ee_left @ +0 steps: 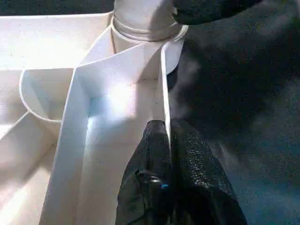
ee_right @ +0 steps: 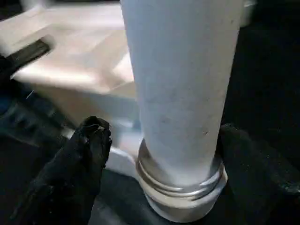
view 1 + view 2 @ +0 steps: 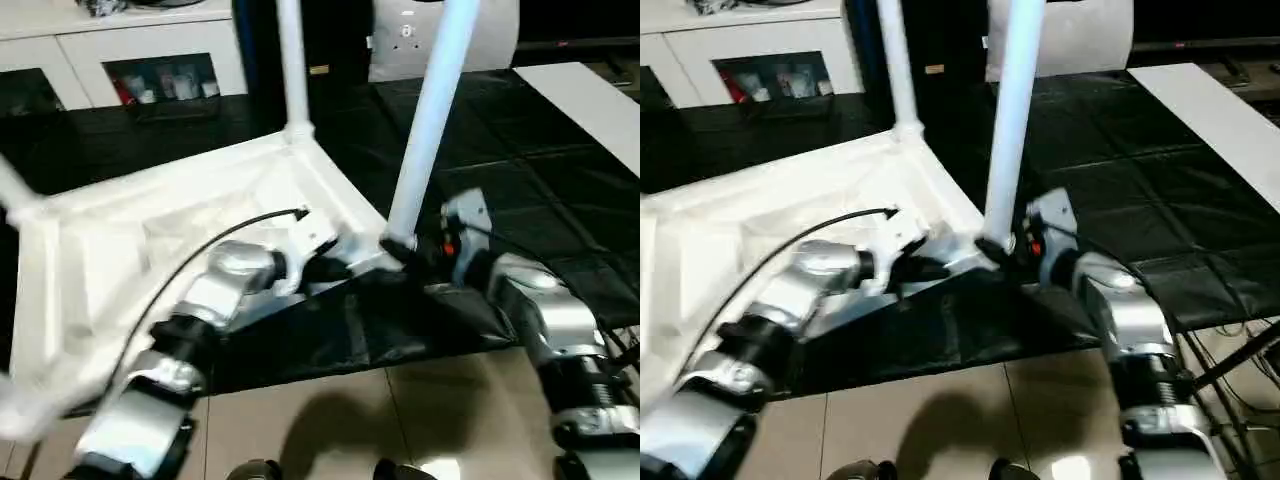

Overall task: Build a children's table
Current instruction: Rotate leg to tighten

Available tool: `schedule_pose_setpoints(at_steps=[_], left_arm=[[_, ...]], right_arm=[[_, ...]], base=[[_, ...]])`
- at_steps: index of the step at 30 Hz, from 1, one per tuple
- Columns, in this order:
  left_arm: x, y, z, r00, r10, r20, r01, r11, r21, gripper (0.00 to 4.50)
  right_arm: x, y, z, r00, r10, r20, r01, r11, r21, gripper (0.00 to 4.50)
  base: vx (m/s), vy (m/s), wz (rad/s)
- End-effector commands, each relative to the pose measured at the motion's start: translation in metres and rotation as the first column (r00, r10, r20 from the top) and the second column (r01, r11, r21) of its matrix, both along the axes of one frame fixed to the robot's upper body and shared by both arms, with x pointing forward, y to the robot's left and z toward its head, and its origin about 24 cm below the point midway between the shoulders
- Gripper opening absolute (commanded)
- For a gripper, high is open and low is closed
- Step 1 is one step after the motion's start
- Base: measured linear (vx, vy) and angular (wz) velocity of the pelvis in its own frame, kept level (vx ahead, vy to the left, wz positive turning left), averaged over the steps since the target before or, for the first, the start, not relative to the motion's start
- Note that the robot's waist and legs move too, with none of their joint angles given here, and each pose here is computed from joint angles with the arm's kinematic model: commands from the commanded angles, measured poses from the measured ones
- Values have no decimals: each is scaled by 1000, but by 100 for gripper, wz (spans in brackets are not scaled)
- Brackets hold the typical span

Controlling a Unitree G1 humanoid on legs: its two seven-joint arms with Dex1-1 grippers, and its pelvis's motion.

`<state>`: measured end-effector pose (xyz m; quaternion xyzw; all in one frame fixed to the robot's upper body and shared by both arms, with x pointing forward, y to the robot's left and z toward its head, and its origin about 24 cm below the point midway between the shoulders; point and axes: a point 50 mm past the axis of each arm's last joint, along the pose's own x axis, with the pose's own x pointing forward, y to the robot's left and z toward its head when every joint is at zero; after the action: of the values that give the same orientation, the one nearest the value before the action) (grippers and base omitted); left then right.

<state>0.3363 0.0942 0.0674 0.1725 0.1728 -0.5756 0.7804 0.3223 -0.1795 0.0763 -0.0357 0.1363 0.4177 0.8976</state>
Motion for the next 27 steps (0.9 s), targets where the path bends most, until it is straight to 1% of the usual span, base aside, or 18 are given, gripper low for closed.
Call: schedule_pose_setpoints(at_steps=[1,2,3,6,7,8,9,10,11,12,13,14,16,17,19,22,25,27], left_arm=[[-10,-5,-3,986,-169,0,169,984,62,0],[-10,-4,-3,985,-175,-1,174,983,66,0],[-11,-2,-3,979,-204,-4,203,976,81,0],[-12,3,-3,969,-247,-9,247,963,107,0],[-13,7,-2,960,-280,-19,280,952,125,0],[-13,9,-2,955,-296,-28,297,946,131,0],[-14,10,-2,953,-301,-30,303,944,132,0],[-15,13,-1,944,-328,-45,331,933,139,0],[-16,15,-1,939,-339,-50,343,929,141,0],[-16,15,-1,939,-339,-50,343,929,141,0],[-16,17,0,934,-353,-55,357,923,143,0],[-17,18,0,932,-357,-58,362,921,144,0],[-17,19,0,930,-362,-63,368,918,146,0],[-17,20,0,929,-364,-64,370,917,147,0],[-18,20,-1,928,-366,-65,372,917,144,0],[-19,20,-1,927,-368,-72,375,919,126,0],[-19,19,-2,928,-365,-76,372,922,110,0],[-18,15,-2,941,-329,-80,335,940,72,0]], right_arm=[[-7,4,2,989,147,-3,-147,989,-5,384],[-7,4,2,988,152,-4,-152,988,-5,384],[-8,1,3,984,176,-10,-176,984,-1,368],[-11,-1,6,970,243,-23,-243,970,11,359],[-17,-3,7,945,322,-59,-321,947,24,340],[-21,-3,6,929,361,-84,-360,932,29,331],[-22,-4,6,923,373,-92,-372,928,31,322],[-27,-4,5,896,425,-130,-424,905,42,312],[-29,-4,4,885,442,-144,-441,897,46,312],[-29,-4,4,885,442,-144,-441,897,46,296],[-32,-4,3,869,469,-161,-467,883,51,287],[-32,-4,2,864,475,-165,-473,879,54,280],[-33,-4,2,860,483,-168,-480,875,58,258],[-33,-4,2,857,487,-168,-484,873,61,258],[-34,-3,2,850,498,-171,-493,867,70,234],[-37,-2,2,831,524,-188,-517,851,88,221],[-39,-2,2,825,532,-193,-523,847,96,214],[-43,1,0,821,538,-192,-523,843,130,212]], base=[[0,0,0],[0,0,0],[0,0,0],[0,0,0],[0,0,0],[0,0,0],[0,0,0],[0,0,0],[0,0,0],[0,0,0],[0,0,0],[0,0,0],[0,0,0],[0,0,0],[0,0,0],[0,0,0],[0,0,0],[0,0,0]])
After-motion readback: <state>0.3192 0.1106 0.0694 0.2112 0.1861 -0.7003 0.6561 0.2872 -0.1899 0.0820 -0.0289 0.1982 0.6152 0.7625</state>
